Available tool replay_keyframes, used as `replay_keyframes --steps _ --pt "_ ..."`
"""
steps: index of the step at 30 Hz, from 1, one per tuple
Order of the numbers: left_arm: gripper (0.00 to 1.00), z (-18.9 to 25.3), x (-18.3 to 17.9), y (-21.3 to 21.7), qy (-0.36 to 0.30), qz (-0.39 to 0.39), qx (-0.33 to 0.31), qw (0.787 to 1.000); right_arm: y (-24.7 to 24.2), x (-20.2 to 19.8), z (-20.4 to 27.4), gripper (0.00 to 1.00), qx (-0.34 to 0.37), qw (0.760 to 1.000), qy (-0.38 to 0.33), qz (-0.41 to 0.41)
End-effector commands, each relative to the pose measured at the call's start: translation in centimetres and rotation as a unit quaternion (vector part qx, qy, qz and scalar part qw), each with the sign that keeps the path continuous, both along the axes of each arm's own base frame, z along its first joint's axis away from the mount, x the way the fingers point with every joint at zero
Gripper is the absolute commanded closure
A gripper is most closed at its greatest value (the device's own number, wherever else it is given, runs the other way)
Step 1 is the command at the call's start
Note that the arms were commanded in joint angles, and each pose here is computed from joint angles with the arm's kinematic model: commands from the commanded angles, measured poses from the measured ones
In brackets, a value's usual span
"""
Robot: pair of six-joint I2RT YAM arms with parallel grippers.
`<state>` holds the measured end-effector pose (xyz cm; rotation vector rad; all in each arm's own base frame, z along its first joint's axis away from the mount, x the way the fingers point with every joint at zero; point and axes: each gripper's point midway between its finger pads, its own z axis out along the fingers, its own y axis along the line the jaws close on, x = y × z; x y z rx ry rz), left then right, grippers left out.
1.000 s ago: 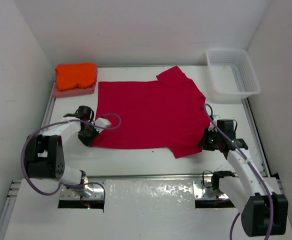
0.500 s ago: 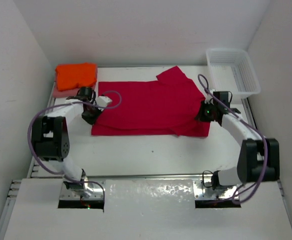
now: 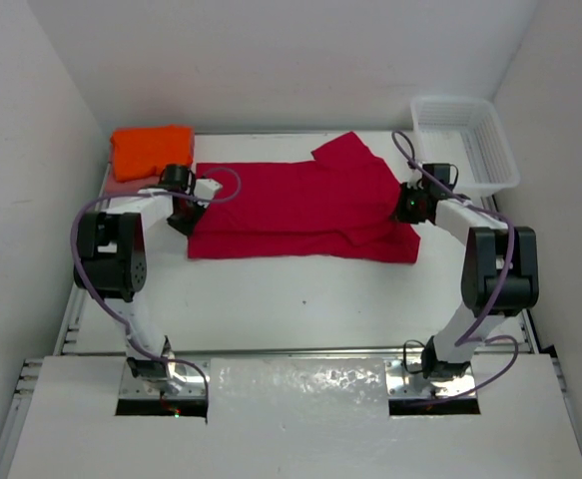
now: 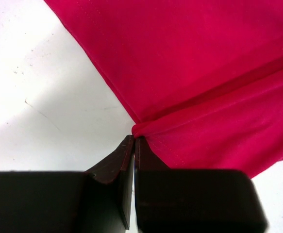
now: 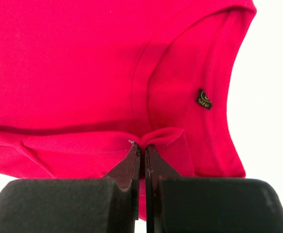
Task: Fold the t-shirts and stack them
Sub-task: Fold the flattened tshirt in 1/3 of the way
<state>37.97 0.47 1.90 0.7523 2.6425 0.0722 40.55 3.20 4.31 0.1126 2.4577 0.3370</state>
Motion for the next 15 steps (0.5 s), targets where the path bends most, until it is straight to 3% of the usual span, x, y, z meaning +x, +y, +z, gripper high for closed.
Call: replay_keyframes --steps 1,4,5,7,8,9,10,12,15 --pt "1.00 0.7 1.7 0.5 -0.027 0.019 -0.002 0.999 -0.6 2.5 1.7 1.00 -0.011 0.999 -0.043 0.004" --pt "1.00 0.1 1.5 0.4 -0.019 0.018 -0.003 1.000 0.0 2.7 0.8 1.00 0.002 0.999 -0.033 0.014" --pt "1.00 -0.3 1.5 0.5 -0.015 0.019 0.000 1.000 0.1 2.6 0.2 0.97 0.008 1.000 -0.021 0.015" --pt "0.96 -0.4 1.6 0.6 -0.011 0.028 0.001 1.000 0.0 2.7 -0.3 0.80 0.006 1.000 -0.011 0.012" --pt "0.87 -0.2 2.0 0.9 -0.014 0.035 0.008 0.999 -0.4 2.9 -0.4 0.64 -0.005 1.000 -0.006 0.006" --pt "0.82 -0.3 2.2 1.0 -0.014 0.047 0.006 0.999 -0.8 3.1 -0.5 0.57 -0.013 1.000 -0.003 0.003" --pt "0.77 -0.1 2.3 1.7 -0.014 0.061 0.018 0.998 -1.2 3.2 -0.7 0.53 -0.026 1.000 0.004 0.005" --pt "0.54 1.3 3.8 1.7 -0.029 0.080 0.010 0.996 -2.8 4.1 0.9 0.45 -0.066 0.998 0.009 -0.017" --pt "0.50 4.3 5.1 4.1 -0.049 0.130 -0.026 0.990 -5.0 4.4 4.2 0.39 -0.112 0.992 0.010 -0.050"
